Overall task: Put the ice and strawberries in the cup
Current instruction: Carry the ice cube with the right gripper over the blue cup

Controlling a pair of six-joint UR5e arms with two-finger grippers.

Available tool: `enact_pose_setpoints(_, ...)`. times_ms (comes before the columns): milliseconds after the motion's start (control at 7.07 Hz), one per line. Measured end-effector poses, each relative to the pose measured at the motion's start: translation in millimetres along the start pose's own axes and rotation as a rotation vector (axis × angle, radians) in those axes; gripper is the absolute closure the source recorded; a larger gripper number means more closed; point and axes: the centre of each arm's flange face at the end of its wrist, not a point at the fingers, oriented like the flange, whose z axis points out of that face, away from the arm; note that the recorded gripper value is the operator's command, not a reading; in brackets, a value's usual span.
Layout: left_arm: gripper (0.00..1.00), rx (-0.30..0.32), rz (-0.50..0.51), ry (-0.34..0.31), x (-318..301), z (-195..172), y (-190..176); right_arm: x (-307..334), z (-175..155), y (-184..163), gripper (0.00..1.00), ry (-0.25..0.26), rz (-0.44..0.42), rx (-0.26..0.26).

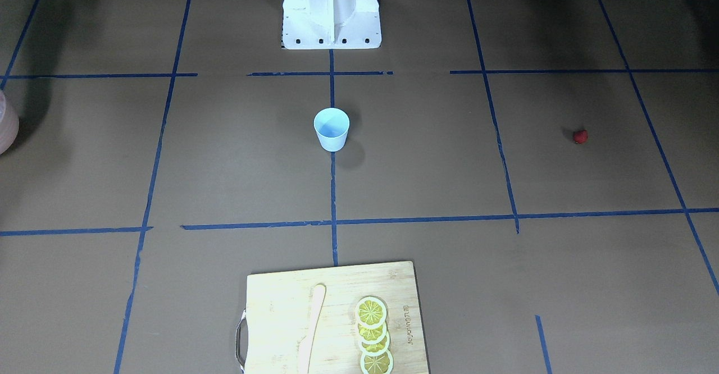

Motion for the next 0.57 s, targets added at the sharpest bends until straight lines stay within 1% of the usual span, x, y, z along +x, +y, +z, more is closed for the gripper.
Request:
enact_pose_setpoints(141,0.0,0.0,0.0,0.0,0,0,0,-6,-20,-4,1.0,-0.035,0.028,0.036)
enact_pose_setpoints(283,0.0,0.0,0.0,0.001,0,0,0,-20,-37,-14,1.0,-0.057,0.07,0.07)
enact_pose_setpoints(424,0.0,0.001,0.001,0.001,0,0,0,-43,-48,-32,0.99,-0.079,0.107,0.095)
enact_pose_setpoints(566,0.0,0.001,0.001,0.001,0,0,0,-79,-51,-53,0.98,-0.104,0.123,0.101)
